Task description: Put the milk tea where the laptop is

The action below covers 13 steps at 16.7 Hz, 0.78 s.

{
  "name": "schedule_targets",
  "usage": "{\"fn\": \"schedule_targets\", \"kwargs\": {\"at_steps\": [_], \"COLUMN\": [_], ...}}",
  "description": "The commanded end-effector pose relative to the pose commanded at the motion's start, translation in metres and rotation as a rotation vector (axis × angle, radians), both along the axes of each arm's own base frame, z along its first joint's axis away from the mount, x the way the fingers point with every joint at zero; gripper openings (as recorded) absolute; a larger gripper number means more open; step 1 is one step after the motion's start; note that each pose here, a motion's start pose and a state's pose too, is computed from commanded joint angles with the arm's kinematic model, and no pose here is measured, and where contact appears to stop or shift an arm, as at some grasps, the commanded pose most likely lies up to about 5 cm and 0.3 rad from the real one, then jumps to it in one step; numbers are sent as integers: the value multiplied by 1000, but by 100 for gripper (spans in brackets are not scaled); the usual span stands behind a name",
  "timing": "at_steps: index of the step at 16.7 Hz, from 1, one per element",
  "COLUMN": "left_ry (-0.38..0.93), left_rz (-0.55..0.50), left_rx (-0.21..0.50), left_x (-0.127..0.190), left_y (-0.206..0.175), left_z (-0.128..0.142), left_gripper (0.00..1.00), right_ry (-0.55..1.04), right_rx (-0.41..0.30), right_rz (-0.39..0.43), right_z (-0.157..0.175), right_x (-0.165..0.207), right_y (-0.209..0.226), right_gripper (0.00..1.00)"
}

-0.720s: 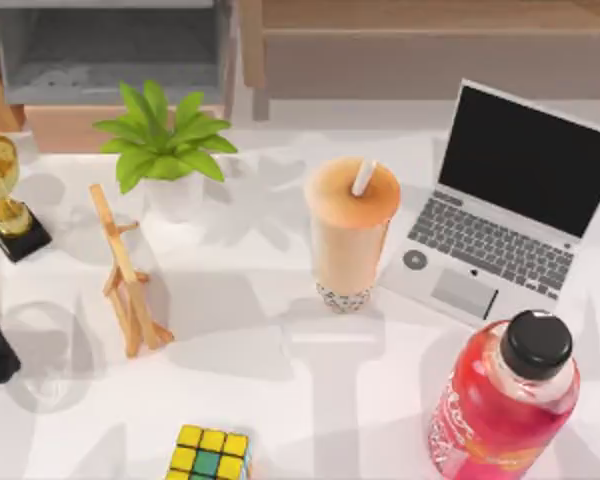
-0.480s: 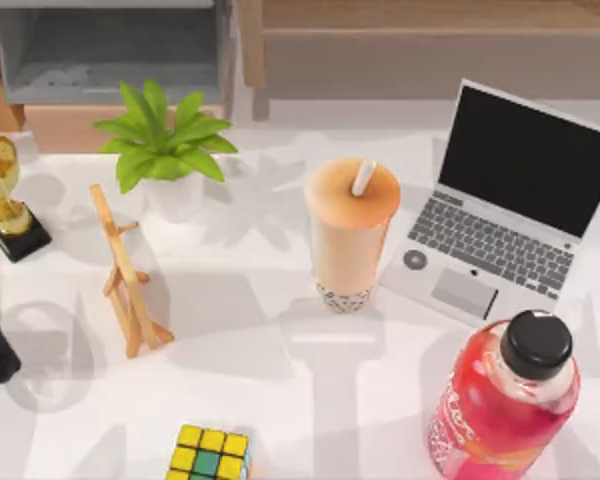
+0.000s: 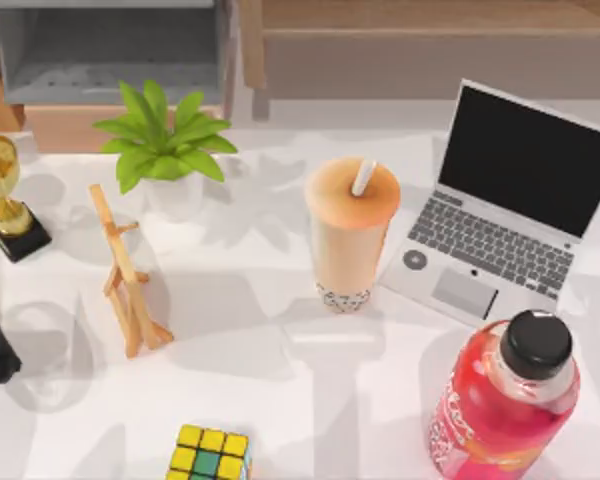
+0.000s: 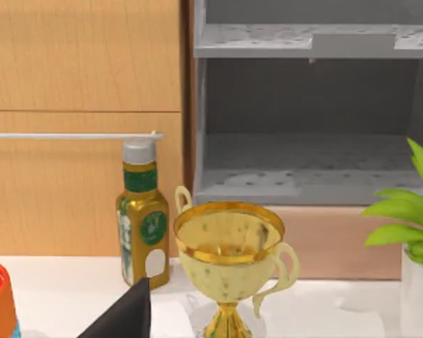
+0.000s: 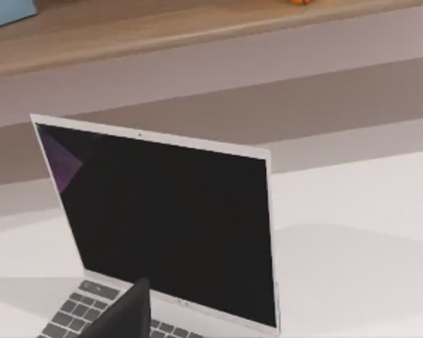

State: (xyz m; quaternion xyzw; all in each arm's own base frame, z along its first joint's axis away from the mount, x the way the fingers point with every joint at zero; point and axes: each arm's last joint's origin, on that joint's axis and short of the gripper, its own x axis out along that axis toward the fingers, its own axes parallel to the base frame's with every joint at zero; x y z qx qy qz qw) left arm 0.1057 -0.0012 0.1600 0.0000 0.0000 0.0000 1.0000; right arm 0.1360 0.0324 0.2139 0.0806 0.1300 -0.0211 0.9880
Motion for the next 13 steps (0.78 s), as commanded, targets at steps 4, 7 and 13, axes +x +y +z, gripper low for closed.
{"fn": "schedule_targets", "kwargs": {"at_steps": [4,7,13], "left_ry": [0,0,0], "left_rz": [0,0,0], "left_rx": [0,0,0], "left_x": [0,0,0], "left_y": [0,0,0], "left_z": [0,0,0], "left_gripper": [100,100,100], "right_ry": [162,241,311], "right_rx": [23,9,-61], "right_rz": [-20,-13,36], "right_z": [20,26,14], "right_x": [33,54,62], "right_y": [47,99,203], "right_gripper": [100,100,100]}}
